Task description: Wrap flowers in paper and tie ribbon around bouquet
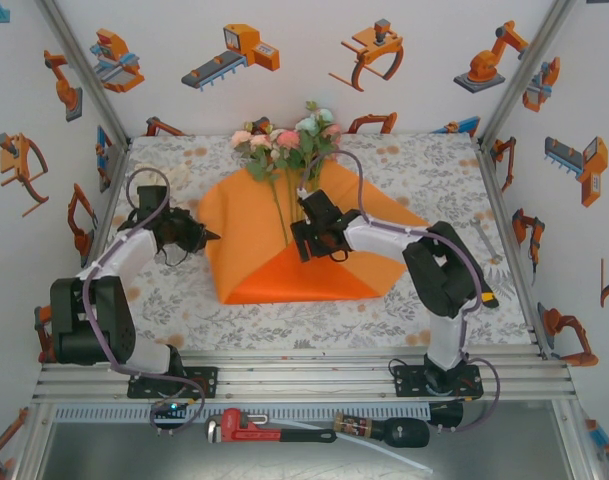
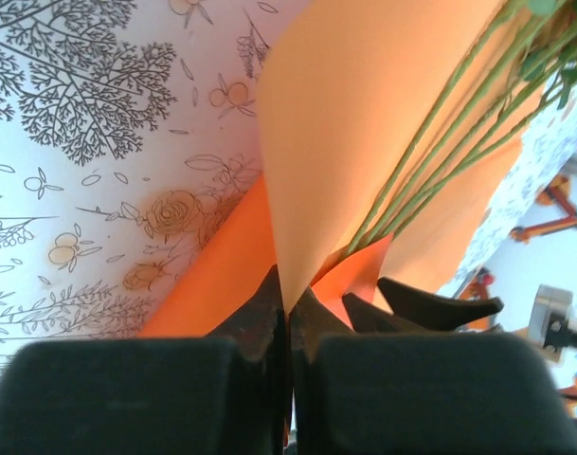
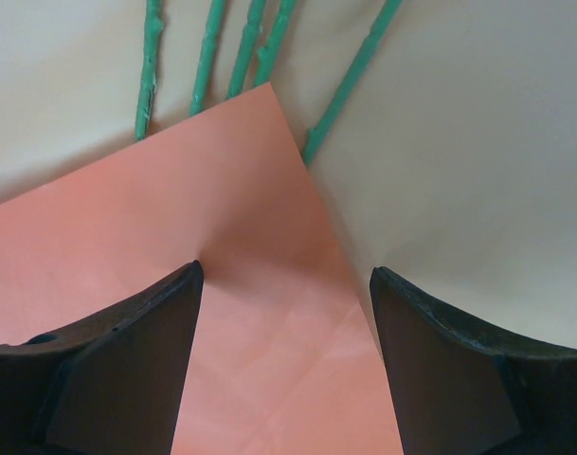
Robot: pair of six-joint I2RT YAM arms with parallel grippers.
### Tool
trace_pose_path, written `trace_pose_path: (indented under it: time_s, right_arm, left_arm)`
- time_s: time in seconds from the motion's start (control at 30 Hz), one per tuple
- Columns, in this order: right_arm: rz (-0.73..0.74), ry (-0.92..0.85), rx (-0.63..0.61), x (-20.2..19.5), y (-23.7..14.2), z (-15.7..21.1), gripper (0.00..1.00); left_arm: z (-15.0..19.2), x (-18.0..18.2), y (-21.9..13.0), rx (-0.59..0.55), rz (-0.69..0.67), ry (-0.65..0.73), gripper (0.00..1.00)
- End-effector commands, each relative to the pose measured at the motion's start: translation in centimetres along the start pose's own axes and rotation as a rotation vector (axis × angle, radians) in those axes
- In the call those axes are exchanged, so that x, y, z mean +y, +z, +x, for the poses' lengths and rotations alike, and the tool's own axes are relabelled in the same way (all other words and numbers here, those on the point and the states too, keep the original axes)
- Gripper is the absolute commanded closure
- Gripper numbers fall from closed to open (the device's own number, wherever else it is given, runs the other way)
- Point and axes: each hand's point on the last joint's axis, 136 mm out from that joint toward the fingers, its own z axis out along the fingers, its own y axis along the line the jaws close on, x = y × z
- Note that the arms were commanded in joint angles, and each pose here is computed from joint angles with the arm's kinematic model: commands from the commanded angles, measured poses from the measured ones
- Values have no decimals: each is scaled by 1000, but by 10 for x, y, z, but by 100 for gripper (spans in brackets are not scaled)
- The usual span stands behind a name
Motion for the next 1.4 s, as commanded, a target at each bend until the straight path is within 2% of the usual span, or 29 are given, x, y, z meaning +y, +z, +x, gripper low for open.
trace_pose_path:
  time_s: [0.0,0.13,0.23,0.33,0.43,0.6,0.77,1.07,1.17,1.37]
  right_arm:
    - [-15,15,-136,2,-36,-25,35]
    - [-62,-35,-186,17,-68,-28,36]
    - [-92,-105,-195,36,-77,-18,39]
    - [-184,-202,-179,71,-80,-7,52]
    - [-360,-234,-121,108,-72,7,69]
    - [-409,-216,-29,121,-39,23,83]
    - [-403,-214,13,120,-16,35,86]
    - [-383,-193,57,112,1,53,87]
    - [-391,-184,47,111,-4,49,85]
    - [-425,-132,18,108,-12,34,82]
  left_arm:
    - [7,-8,-4,46,-14,27,100]
    - [9,-19,2,68,-8,21,100]
    - [10,-23,6,79,-14,30,100]
    - [9,-24,6,74,-21,24,100]
    - [7,-31,4,71,-6,17,100]
    - [8,-39,1,77,13,15,100]
    - [11,-47,-5,91,43,-13,100]
    - [6,-82,-5,132,172,-174,99]
    - [3,-102,-2,156,230,-188,99]
    - [3,-125,7,158,264,-160,99]
